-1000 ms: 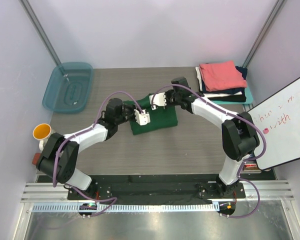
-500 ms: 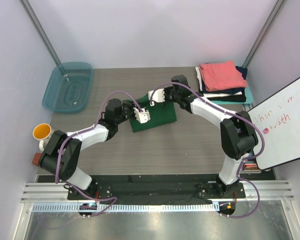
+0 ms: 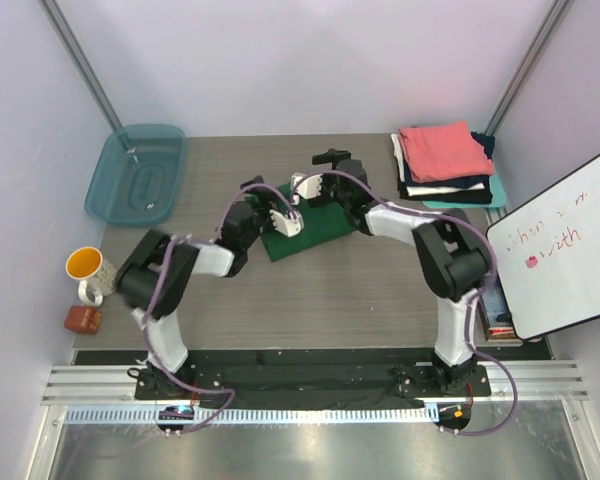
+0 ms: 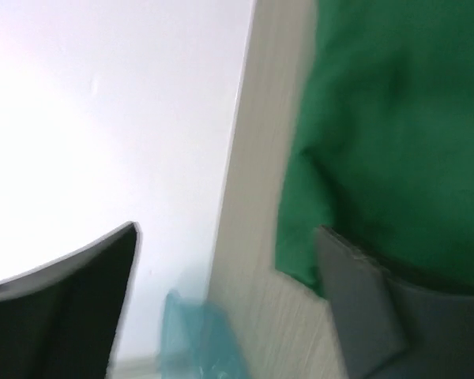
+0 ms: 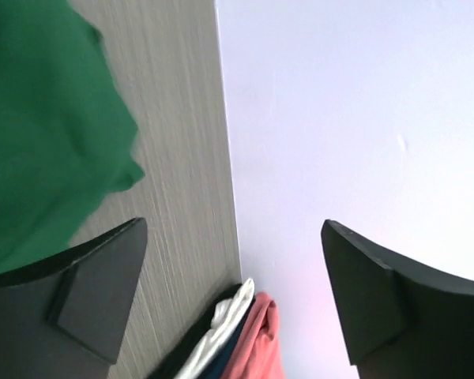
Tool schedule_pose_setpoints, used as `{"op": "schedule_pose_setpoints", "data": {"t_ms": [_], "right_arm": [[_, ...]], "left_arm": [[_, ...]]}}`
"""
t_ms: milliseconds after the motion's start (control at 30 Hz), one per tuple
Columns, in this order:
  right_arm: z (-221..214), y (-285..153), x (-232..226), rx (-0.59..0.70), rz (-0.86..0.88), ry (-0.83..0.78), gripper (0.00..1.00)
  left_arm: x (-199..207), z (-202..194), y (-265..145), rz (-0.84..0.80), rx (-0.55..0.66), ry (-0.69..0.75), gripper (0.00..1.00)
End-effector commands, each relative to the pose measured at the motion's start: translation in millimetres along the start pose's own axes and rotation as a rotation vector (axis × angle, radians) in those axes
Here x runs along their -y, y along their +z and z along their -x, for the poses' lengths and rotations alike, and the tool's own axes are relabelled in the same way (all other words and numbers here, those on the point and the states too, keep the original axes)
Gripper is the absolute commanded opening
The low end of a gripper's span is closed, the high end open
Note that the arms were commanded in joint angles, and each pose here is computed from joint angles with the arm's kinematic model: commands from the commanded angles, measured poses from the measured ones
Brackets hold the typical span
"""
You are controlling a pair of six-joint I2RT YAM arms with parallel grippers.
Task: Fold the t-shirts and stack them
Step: Fold the long partially folded tshirt into a neat square, then put the neatly folded tshirt into the corner of the board with the right arm
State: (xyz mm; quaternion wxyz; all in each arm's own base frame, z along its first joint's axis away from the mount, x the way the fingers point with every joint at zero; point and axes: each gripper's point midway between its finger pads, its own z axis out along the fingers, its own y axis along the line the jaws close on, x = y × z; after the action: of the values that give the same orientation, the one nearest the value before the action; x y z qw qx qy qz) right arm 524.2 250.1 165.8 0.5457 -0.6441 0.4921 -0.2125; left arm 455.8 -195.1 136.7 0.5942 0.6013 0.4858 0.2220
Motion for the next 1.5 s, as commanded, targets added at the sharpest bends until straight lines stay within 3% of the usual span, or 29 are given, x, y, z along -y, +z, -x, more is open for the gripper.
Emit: {"op": "schedule_pose_setpoints", "data": {"t_ms": [0, 33, 133, 333, 433, 667, 767, 800, 833, 900, 933, 967, 1000, 1033, 1067, 1167, 1200, 1300, 1467], "right_arm": [[-19, 7, 33, -0.176, -0.411, -0.003, 1.00], [-28, 11, 26, -0.217, -0.420, -0.017, 1.00], [-44, -2, 35, -0.291, -0.466, 0.041, 1.00], [-68, -27, 29, -0.380, -0.387, 0.144, 0.99], [-71, -39, 28, -0.407, -0.372, 0.148, 0.99], [-80, -60, 28, -0.429, -0.258, 0.332, 0.96], [-84, -70, 5, -0.396, -0.111, 0.314, 0.94], [-90, -76, -23, -0.408, 0.001, 0.283, 0.93], [-86, -83, -21, -0.383, 0.019, 0.251, 0.93], [-78, -92, -56, -0.296, 0.176, 0.221, 0.93], [-73, -98, -55, -0.263, 0.186, 0.244, 0.95], [-63, -101, -70, -0.209, 0.294, 0.288, 0.95], [-62, -99, -67, -0.214, 0.297, 0.346, 0.94], [-72, -94, -81, -0.257, 0.330, 0.515, 0.93], [-69, -90, -61, -0.263, 0.339, 0.611, 0.92], [-68, -78, -58, -0.251, 0.504, 1.013, 0.90], [-53, -74, -60, -0.171, 0.594, 1.109, 0.88], [-46, -64, -57, -0.092, 0.747, 1.298, 0.83], [-46, -48, -43, 0.004, 0.793, 1.485, 0.86]], "left_arm": [[-31, -89, 10, 0.384, -0.351, 0.129, 1.00], [-51, -86, 6, 0.507, -0.322, 0.160, 1.00], [-60, -92, 15, 0.534, -0.320, 0.119, 1.00], [-103, -69, 18, 0.600, -0.276, 0.047, 1.00], [-122, -52, 8, 0.641, -0.238, 0.016, 1.00], [-159, -29, -30, 0.693, -0.214, -0.111, 1.00], [-137, -29, -44, 0.516, -0.233, -0.183, 0.93], [-123, -25, -43, 0.421, -0.211, -0.184, 0.91], [-79, -35, -45, 0.219, -0.269, -0.206, 0.91], [-68, -24, -60, 0.095, -0.247, -0.258, 1.00], [-33, -29, -71, -0.049, -0.294, -0.325, 1.00], [-32, -24, -75, -0.082, -0.287, -0.353, 1.00], [-33, -12, -82, -0.117, -0.245, -0.378, 1.00], [-24, -10, -87, -0.154, -0.245, -0.411, 1.00], [-18, -6, -91, -0.189, -0.231, -0.410, 1.00], [-9, 13, -92, -0.260, -0.123, -0.297, 1.00], [-4, 16, -90, -0.277, -0.107, -0.253, 1.00], [-6, 18, -77, -0.295, -0.073, -0.137, 1.00], [-20, 16, -38, -0.297, -0.063, -0.019, 1.00]]}}
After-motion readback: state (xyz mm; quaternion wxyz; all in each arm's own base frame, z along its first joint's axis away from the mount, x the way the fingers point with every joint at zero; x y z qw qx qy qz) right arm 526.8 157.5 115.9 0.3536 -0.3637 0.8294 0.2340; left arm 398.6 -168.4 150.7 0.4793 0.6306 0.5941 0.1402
